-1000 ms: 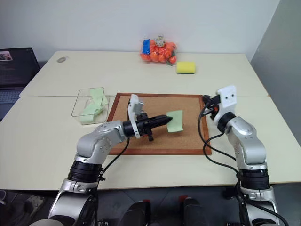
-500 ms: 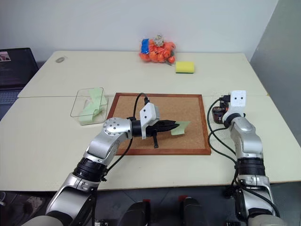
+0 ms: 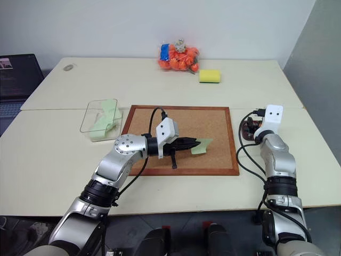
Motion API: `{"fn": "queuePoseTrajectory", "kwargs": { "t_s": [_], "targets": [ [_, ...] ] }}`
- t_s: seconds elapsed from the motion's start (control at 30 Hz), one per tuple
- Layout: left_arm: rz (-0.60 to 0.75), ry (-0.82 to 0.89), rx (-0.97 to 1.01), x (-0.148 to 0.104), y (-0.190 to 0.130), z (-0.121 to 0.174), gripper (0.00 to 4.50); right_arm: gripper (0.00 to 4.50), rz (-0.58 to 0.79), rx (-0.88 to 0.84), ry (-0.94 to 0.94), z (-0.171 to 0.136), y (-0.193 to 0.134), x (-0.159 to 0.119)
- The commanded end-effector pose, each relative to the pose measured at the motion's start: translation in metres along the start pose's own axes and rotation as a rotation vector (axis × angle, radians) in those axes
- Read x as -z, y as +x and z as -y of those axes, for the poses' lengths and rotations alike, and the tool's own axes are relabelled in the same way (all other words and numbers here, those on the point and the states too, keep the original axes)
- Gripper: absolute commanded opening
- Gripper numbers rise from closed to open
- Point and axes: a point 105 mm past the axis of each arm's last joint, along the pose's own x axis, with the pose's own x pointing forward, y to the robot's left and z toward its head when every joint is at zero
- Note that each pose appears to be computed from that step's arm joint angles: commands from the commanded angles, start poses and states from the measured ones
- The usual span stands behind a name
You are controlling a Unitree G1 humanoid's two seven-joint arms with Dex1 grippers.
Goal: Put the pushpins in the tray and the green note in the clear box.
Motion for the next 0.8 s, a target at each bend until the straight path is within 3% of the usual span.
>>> {"fn": "queuePoseTrajectory", "kwargs": {
  "t_s": [0.03, 0.1, 0.27, 0.43, 0.6, 0.8],
  "targets": [
    [0.043, 0.039, -0.005, -0.017, -0.001, -0.002, 0.0, 3.93, 0.058, 0.004, -0.012, 0.002, -0.004, -0.016],
    [0.045, 0.037, -0.008, -0.017, -0.002, -0.002, 0.0, 4.44, 0.074, -0.051, -0.04, -0.007, -0.009, -0.018],
    [0.056, 0.026, -0.083, -0.019, -0.006, -0.012, 0.0, 4.44, 0.115, -0.344, -0.123, -0.05, -0.035, -0.022],
    [0.086, -0.008, -0.268, -0.027, -0.032, -0.04, 0.0, 4.44, 0.178, -0.6, -0.142, -0.087, -0.067, -0.039],
    [0.073, 0.004, -0.647, -0.033, -0.094, -0.084, 0.0, 4.44, 0.217, -0.916, -0.103, -0.138, -0.102, -0.06],
    [0.008, 0.065, -1.323, -0.026, -0.185, -0.127, 0.0, 4.44, 0.229, -1.068, -0.048, -0.169, -0.113, -0.063]
  ]
}}
